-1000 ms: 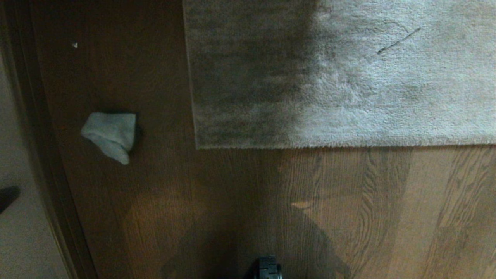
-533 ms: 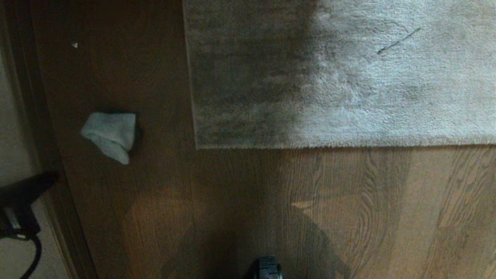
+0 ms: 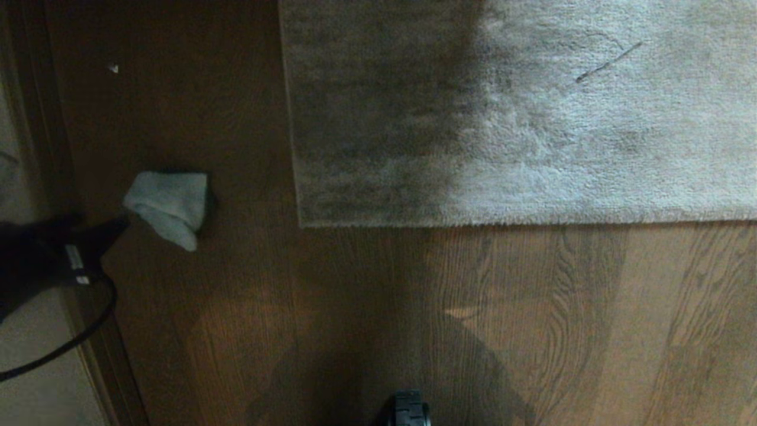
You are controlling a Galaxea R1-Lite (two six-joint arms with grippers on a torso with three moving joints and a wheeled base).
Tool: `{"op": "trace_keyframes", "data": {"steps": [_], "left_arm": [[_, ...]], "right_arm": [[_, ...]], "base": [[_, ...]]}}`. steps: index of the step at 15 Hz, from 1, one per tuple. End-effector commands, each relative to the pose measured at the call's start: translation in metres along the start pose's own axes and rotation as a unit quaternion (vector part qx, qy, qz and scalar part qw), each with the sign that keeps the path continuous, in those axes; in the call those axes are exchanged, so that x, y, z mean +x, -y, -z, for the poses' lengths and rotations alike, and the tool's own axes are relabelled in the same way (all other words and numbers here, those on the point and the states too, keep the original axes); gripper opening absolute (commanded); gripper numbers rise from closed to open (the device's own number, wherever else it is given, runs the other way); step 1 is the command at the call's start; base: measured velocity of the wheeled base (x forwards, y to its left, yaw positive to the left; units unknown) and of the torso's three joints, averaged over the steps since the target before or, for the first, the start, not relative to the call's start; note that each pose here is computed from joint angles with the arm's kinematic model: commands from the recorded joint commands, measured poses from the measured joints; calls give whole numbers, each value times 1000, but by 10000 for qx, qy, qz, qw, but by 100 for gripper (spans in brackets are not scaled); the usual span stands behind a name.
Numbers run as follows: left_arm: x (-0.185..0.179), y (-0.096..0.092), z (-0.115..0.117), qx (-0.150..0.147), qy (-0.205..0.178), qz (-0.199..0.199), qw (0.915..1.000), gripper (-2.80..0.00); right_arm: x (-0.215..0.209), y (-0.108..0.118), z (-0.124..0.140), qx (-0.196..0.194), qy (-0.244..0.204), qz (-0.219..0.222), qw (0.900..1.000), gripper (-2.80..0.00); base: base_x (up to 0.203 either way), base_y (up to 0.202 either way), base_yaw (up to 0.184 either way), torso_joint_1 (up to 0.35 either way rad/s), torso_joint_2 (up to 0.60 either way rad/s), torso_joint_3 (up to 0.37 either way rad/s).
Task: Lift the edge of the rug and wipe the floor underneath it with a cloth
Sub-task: Pick up the rag
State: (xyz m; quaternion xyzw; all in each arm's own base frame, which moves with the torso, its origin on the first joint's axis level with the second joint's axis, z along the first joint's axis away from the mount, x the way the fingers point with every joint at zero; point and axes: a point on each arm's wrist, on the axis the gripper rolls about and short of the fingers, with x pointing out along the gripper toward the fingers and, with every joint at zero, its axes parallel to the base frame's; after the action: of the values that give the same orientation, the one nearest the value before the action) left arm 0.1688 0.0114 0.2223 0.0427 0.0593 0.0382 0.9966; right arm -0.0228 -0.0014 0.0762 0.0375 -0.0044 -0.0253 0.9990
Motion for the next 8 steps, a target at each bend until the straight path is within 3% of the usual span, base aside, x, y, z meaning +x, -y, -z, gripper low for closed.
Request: {"op": "trace_keyframes", "data": {"steps": [1,5,8], "left_arm": [[16,-9,3,3,-196,-248,9995,0],[26,-18,4,38,-313,-455,9985,0],[41,-19,5,43,-120,-473,9988,0]], "right_arm": [[0,0,0,2,4,-1,10000,-280],[0,0,0,2,4,-1,10000,-280],[0,0,0,2,4,-1,10000,-280]], "base": [[0,0,0,0,0,0],[0,0,0,0,0,0],[0,0,0,0,0,0]]}}
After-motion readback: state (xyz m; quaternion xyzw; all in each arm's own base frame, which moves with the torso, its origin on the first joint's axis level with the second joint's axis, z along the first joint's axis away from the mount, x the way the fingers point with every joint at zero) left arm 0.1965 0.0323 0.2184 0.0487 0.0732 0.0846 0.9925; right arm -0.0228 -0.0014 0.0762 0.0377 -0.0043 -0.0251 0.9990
